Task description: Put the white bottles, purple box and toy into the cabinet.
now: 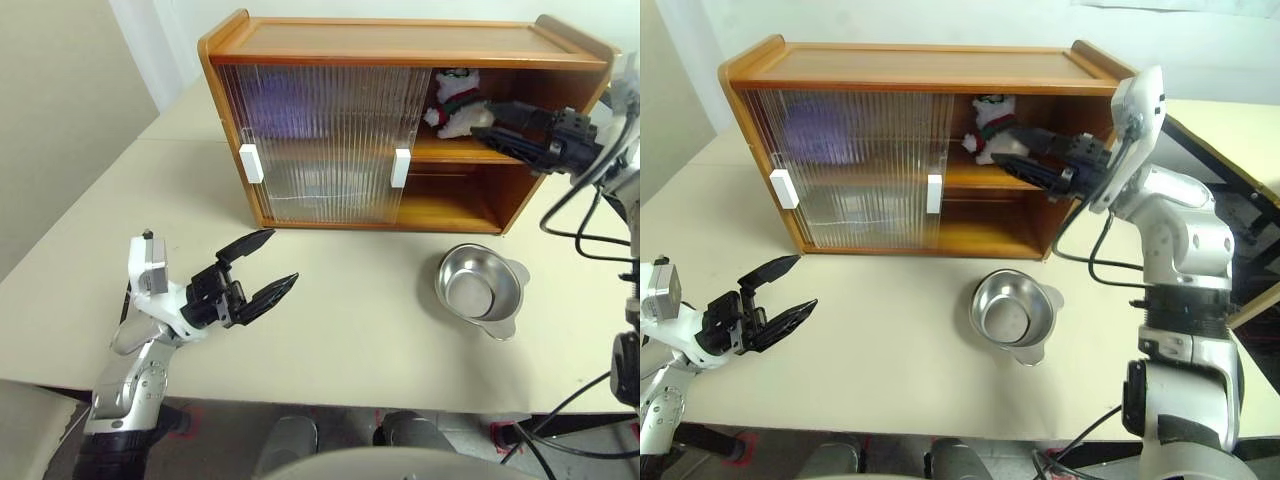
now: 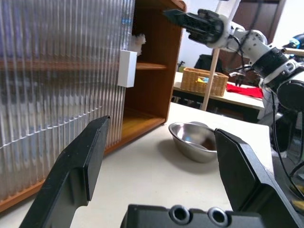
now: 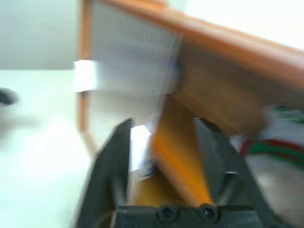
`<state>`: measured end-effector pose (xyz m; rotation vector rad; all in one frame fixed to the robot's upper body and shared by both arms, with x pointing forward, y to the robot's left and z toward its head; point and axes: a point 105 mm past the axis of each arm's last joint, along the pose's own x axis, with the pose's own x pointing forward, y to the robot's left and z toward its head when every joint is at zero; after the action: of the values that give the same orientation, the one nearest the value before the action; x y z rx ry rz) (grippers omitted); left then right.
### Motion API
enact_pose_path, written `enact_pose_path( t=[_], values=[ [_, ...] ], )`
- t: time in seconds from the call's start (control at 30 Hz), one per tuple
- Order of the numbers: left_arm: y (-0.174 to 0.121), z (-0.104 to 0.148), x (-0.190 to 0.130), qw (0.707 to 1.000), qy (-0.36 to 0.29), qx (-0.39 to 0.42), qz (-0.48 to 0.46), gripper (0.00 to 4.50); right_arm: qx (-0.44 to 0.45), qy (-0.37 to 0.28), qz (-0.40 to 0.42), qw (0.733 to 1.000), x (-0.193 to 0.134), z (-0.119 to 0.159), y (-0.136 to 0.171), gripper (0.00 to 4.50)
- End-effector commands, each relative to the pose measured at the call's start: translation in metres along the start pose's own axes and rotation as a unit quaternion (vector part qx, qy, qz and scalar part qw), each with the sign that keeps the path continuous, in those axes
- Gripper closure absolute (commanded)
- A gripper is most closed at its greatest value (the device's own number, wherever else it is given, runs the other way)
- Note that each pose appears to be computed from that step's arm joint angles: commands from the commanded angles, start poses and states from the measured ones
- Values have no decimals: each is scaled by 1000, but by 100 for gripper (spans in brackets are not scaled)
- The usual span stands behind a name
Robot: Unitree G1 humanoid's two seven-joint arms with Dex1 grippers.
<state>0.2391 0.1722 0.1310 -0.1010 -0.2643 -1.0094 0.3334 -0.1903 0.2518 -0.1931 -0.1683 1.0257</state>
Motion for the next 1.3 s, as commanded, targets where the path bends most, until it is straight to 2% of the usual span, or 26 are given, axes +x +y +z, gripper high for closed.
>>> enact_pose_path(
  t=[0.03,0.13,0.17,0.27,0.4,0.53,0.77,1.3],
  values=[
    [-1,-4,-2,1000,12,0,-2,0,46,40,55,997,-3,-20,26,328],
    [-1,-4,-2,1000,13,0,-3,0,64,48,80,994,0,-27,40,436],
    [-1,-4,-2,1000,13,0,-3,0,66,46,83,993,2,-27,42,446],
    [0,-4,-2,1000,13,0,-3,0,60,26,84,994,18,-28,49,446],
    [-1,-3,-4,1000,13,1,1,0,25,-11,32,999,50,-24,49,446],
    [-1,-3,-4,1000,12,1,1,0,1,-15,25,1000,68,-26,54,446],
    [0,-2,-3,1000,9,4,2,0,-21,-27,-9,999,88,-27,52,446],
    [-1,-4,-4,1000,13,2,0,0,7,-15,-12,1000,115,-48,63,446]
  ],
)
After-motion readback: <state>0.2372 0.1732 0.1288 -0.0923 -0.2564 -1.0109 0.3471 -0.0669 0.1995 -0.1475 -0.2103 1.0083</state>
